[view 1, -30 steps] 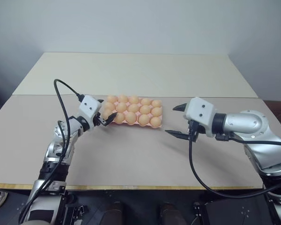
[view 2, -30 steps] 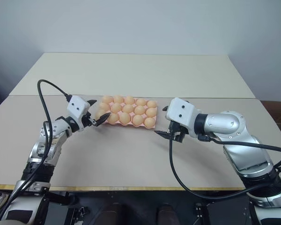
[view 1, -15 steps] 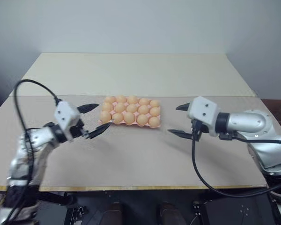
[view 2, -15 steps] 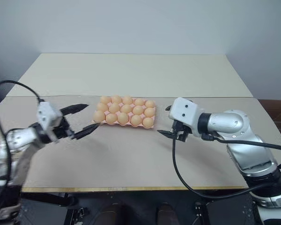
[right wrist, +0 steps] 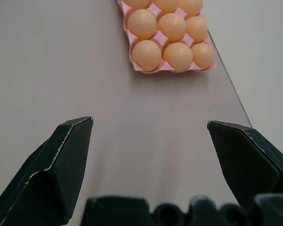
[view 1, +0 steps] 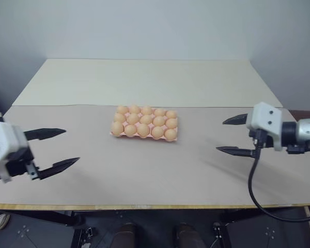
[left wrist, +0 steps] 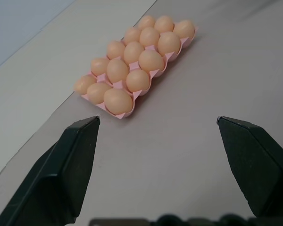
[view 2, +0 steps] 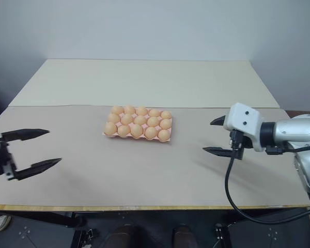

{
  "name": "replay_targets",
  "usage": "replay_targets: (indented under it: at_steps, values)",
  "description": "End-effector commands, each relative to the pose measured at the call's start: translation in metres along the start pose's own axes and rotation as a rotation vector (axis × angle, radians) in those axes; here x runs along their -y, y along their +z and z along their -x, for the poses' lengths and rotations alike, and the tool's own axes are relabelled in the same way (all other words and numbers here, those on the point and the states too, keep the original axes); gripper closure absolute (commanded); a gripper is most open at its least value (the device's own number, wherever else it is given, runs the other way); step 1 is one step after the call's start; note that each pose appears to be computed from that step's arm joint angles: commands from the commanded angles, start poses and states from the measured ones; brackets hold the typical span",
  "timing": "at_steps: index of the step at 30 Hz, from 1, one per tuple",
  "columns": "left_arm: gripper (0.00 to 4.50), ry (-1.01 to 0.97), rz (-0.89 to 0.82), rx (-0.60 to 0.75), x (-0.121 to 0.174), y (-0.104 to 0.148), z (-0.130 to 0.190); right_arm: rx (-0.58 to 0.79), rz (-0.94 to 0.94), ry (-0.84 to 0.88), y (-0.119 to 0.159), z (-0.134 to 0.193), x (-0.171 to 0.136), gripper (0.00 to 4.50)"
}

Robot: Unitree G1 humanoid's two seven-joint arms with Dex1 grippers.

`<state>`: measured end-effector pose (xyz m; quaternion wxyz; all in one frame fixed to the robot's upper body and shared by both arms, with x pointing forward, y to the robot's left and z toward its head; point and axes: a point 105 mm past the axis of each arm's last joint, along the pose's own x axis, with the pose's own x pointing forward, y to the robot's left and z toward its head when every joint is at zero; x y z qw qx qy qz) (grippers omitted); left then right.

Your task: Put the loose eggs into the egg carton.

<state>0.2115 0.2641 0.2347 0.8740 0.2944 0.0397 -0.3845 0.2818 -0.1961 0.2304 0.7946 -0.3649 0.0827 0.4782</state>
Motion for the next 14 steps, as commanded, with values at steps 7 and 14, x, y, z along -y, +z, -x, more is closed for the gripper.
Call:
replay_targets:
  at_steps: [7,14]
  values:
    - [0.18,0.015,-0.030,-0.037,0.008,0.023,0.026,0.010,0.065,0.065,0.007,0.020,0.001,0.00]
    - [0.18,0.017,-0.016,-0.064,0.008,0.024,0.026,0.010,0.075,0.059,0.007,0.017,0.003,0.00]
